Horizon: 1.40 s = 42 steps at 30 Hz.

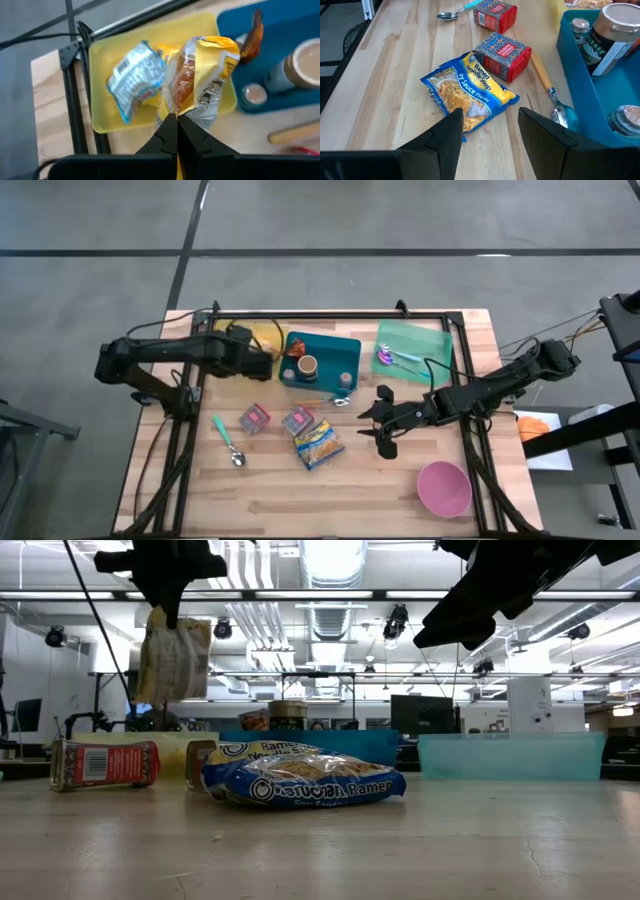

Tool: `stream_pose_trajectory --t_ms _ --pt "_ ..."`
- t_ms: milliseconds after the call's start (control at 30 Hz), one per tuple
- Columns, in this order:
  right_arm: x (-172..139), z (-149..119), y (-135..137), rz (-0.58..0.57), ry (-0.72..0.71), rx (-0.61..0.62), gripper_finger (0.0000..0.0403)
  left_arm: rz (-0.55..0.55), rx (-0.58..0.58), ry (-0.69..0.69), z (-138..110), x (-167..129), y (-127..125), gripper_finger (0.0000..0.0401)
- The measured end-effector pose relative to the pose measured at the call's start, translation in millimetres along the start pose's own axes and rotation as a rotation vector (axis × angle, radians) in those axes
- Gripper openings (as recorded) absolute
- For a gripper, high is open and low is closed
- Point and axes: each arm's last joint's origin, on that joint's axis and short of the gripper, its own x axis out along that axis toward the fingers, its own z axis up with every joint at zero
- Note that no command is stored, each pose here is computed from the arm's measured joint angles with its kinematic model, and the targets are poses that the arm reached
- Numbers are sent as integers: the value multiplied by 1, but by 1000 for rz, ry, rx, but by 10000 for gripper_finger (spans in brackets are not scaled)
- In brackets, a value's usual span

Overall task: Pick & Place Food Item
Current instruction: Put the yellow noodle pack into to the yellow bin

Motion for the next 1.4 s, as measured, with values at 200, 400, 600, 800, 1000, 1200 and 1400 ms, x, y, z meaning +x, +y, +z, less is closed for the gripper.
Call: stream_pose_trajectory --t_ms 200,400,600,800,1000,1200,1400 --pt "0 0 0 0 -1 0 189 5 -1 -22 23 10 10 0" --pt "0 0 0 0 -1 0 189 19 13 -3 37 30 14 0" --pt "0 0 0 0 -1 0 190 104 44 54 39 55 25 0" --pt "0 0 0 -1 -1 0 190 147 52 74 39 80 30 0" --pt "0 0 0 -3 -2 -17 190 92 53 67 38 107 26 0" --pt "0 0 0 -3 -2 -30 190 -15 71 70 34 123 18 0" --pt "0 1 0 0 -11 -68 190 -87 88 72 29 133 12 0"
